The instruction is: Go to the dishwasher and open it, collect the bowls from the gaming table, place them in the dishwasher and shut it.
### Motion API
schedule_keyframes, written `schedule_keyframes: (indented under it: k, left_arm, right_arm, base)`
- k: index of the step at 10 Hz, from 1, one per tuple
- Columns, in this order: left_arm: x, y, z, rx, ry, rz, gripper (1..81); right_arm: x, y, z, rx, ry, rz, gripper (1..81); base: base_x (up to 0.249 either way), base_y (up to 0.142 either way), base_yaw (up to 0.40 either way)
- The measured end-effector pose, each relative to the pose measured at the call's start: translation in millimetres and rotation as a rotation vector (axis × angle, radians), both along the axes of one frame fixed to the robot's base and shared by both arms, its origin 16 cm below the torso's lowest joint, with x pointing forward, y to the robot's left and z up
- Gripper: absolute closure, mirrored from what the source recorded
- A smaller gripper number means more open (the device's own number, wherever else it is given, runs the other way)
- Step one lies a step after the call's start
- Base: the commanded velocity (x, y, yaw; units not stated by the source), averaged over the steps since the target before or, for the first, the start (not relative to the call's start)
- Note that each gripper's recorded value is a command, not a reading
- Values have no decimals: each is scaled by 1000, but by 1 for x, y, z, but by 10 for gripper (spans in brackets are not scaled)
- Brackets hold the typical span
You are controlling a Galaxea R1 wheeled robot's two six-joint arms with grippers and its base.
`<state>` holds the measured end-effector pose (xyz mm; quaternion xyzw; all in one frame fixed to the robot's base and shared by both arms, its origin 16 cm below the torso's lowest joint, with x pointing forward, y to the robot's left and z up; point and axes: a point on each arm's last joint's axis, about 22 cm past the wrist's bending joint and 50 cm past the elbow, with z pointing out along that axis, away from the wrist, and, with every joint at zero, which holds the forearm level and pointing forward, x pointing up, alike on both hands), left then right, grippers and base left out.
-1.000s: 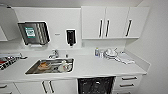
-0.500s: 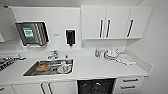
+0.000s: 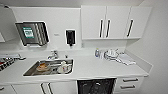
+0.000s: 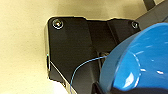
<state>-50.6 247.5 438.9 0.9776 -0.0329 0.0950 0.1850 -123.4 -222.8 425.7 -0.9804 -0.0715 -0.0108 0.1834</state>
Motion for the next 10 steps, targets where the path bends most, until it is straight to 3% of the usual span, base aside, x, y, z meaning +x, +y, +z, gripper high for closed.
schedule_keyframes:
  k: [2, 5, 6, 8, 10]
  left_arm:
    - [0, -11, 7, -39, 1, 2, 811]
    - [3, -26, 29, -128, 0, 6, 811]
    - [7, -21, 35, -139, 3, 3, 811]
    - [22, -25, 59, -200, -22, 7, 811]
    - [26, -17, 80, -235, -28, 8, 811]
  right_arm:
    - [4, 0, 7, 52, -25, -14, 811]
    - [5, -6, 19, 104, -34, -32, 811]
    - [3, -7, 20, 108, -33, -35, 811]
    - [2, -5, 20, 107, -30, -35, 811]
    - [3, -8, 19, 102, -35, -35, 811]
  base:
    - [0, 0, 0]
    - [0, 0, 0]
    - [0, 0, 0]
    - [0, 0, 0]
    - [0, 0, 0]
